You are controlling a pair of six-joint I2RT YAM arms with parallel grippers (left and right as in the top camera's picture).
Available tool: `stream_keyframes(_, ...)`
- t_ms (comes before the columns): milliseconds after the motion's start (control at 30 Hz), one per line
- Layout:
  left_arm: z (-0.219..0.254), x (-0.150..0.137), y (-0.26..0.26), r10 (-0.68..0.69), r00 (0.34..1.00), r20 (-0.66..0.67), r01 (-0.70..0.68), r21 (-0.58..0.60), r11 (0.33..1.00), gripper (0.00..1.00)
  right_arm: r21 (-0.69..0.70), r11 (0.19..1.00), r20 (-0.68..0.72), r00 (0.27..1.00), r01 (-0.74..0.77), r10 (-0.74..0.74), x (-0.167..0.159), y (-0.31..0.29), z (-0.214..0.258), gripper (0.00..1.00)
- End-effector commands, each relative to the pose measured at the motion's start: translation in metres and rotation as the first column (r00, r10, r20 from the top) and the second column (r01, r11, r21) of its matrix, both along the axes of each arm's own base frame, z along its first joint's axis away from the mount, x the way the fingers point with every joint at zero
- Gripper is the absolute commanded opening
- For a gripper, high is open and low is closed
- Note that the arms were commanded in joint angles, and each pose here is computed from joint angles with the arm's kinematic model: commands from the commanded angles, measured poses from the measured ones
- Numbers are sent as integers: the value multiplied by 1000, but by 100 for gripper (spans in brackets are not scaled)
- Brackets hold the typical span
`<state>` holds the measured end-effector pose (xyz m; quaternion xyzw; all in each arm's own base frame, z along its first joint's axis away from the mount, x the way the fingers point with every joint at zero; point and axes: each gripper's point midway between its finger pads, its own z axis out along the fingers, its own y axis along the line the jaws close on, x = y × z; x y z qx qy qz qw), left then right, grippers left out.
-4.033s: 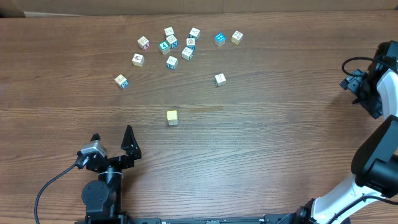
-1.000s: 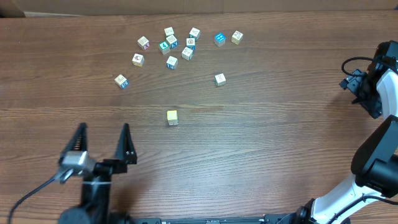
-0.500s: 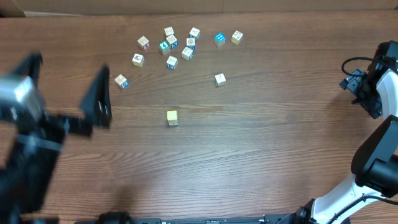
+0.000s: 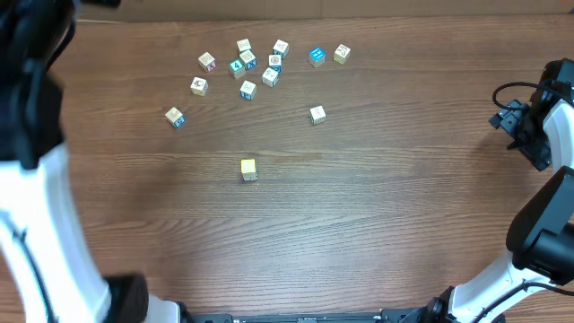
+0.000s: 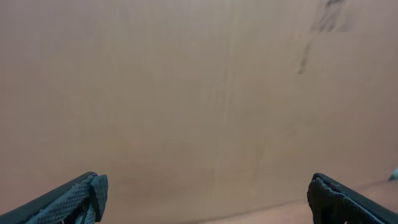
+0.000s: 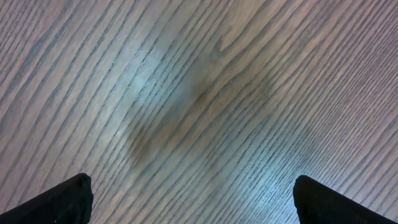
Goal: Form a tower
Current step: 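Reach the left gripper to the acorn-picture block in the cluster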
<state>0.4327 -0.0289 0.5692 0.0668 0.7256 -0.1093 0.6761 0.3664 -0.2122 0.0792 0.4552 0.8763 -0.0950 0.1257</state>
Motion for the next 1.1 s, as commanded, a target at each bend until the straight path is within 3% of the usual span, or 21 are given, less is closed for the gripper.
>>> stream_keyframes(0,-43,42,-5,-34,993,-111,30,-38,999,100,-27,1000,42,999,2,-1,5,-5,17,100)
stream_keyframes(133,-108,89,-11,-48,966,-255,38,-45,998,100,-27,1000,42,999,3,-2,5,-5,17,100)
stream_keyframes(333,-189,122,-25,-74,899,-432,56,-55,997,99,-27,1000,42,999,2,-1,5,-5,17,100)
stream_keyframes(500,-246,132,-38,-89,825,-559,67,-60,996,100,-27,1000,42,999,3,-2,5,-5,17,100)
stream_keyframes(767,-349,134,-42,-87,640,-763,53,-69,996,100,-27,1000,42,999,2,-1,5,-5,17,100)
stream_keyframes(867,-381,131,-42,-73,573,-817,44,-58,997,82,-27,1000,42,999,2,-1,5,-5,17,100)
stream_keyframes(933,-400,128,-37,-26,532,-847,23,-17,1000,62,-27,1000,42,999,3,-2,5,-5,17,100)
stream_keyframes(967,-412,126,-29,32,502,-864,-4,34,999,57,-27,1000,42,999,2,-1,5,-5,17,100)
stream_keyframes(1067,-430,120,-10,145,446,-883,-58,133,989,59,-27,1000,42,999,2,-1,5,-5,17,100)
